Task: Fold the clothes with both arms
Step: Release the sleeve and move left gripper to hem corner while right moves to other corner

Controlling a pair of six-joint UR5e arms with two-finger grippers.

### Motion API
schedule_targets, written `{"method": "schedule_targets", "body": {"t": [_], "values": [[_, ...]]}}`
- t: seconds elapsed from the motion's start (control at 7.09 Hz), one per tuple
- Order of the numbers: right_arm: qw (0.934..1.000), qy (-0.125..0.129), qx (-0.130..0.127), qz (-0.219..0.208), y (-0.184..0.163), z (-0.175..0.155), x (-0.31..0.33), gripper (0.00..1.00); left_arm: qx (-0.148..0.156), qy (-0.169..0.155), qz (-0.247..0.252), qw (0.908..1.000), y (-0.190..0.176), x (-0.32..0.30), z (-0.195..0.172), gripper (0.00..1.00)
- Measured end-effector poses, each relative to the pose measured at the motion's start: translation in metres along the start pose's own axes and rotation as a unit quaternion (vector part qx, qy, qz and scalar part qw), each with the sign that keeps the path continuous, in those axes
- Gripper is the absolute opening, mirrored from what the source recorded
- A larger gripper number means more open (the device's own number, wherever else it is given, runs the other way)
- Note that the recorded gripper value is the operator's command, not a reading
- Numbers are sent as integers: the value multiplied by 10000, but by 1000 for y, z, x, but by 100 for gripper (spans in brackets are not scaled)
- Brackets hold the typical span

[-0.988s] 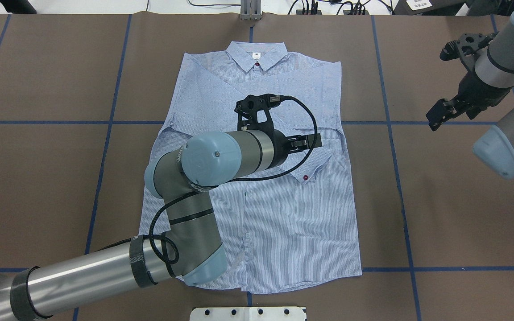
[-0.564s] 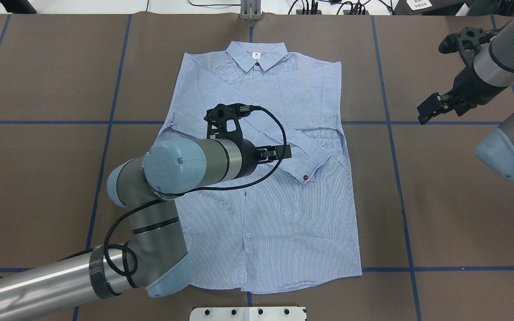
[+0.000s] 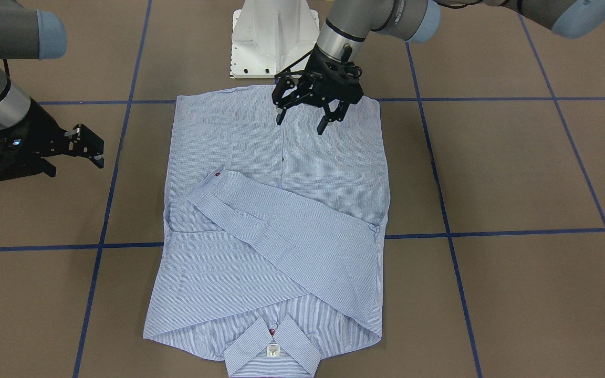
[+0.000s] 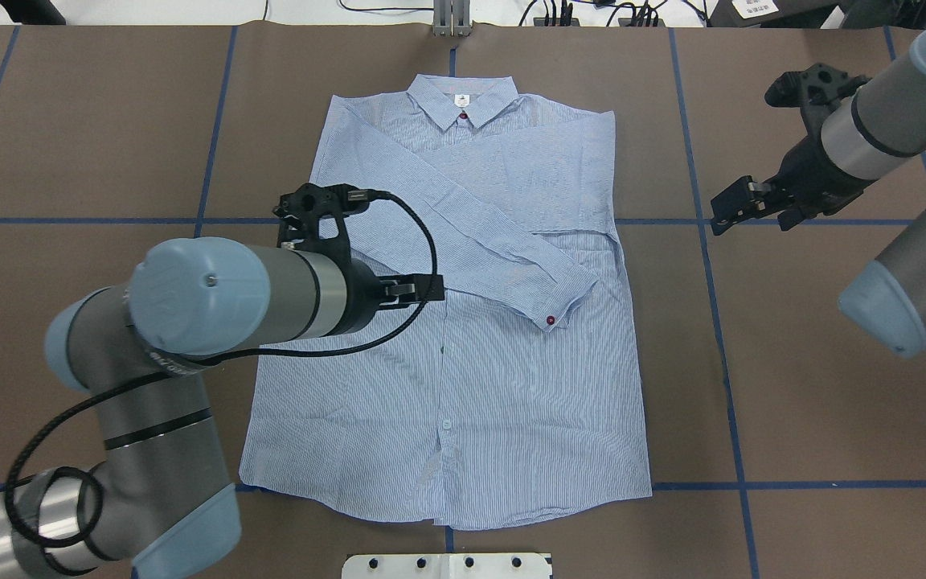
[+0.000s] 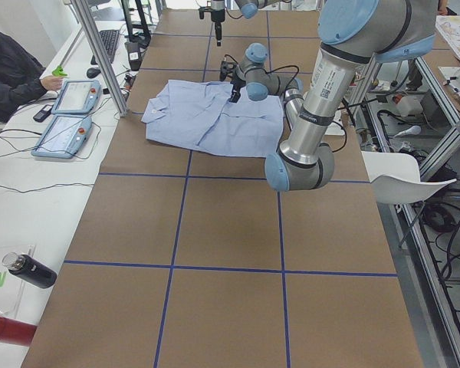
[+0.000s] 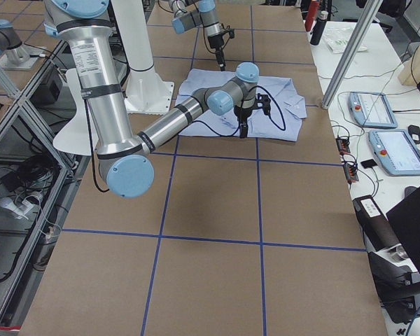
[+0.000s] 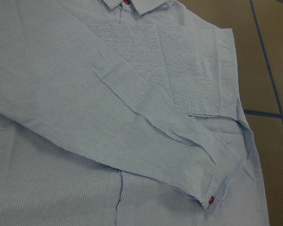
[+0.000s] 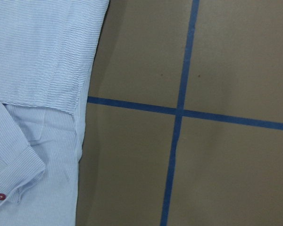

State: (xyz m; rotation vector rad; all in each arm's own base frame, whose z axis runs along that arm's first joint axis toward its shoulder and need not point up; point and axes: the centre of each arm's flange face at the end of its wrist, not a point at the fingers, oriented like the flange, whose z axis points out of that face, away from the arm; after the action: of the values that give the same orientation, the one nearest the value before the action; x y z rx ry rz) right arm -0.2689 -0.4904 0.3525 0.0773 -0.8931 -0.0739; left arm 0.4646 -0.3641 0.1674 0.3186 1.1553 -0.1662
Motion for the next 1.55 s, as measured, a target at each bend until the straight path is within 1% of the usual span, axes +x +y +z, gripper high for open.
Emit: {"method": "schedule_targets", "body": {"t": [0.14, 0.28, 0.42, 0.56, 0.85, 0.99, 1.13, 1.41, 1.55], "values": [[9998, -167, 6, 111, 17, 13, -16, 100, -37, -96, 31, 9999, 2, -20, -19, 99], [9993, -306, 14, 206, 44, 29, -29, 100, -54, -201, 41, 9998, 3, -38, -31, 99], [9987, -398, -3, 312, 77, 46, -45, 100, -56, -264, 32, 9996, 2, -50, -39, 99], [9982, -414, -69, 424, 111, 64, -71, 98, -42, -288, 19, 9996, 1, -55, -44, 99], [9976, -313, -164, 599, 178, 101, -119, 95, -19, -301, 5, 9995, -1, -57, -47, 99], [9978, -205, -217, 594, 199, 115, -126, 92, -15, -307, 1, 9995, -1, -56, -49, 99], [9980, -71, -247, 577, 211, 128, -124, 92, -19, -343, -4, 9994, -1, -55, -52, 99], [9978, 163, -313, 562, 224, 148, -113, 86, -37, -397, -12, 9992, -1, -51, -55, 99], [9977, 224, -349, 541, 229, 153, -110, 83, -37, -402, -13, 9992, -1, -51, -56, 99]]}}
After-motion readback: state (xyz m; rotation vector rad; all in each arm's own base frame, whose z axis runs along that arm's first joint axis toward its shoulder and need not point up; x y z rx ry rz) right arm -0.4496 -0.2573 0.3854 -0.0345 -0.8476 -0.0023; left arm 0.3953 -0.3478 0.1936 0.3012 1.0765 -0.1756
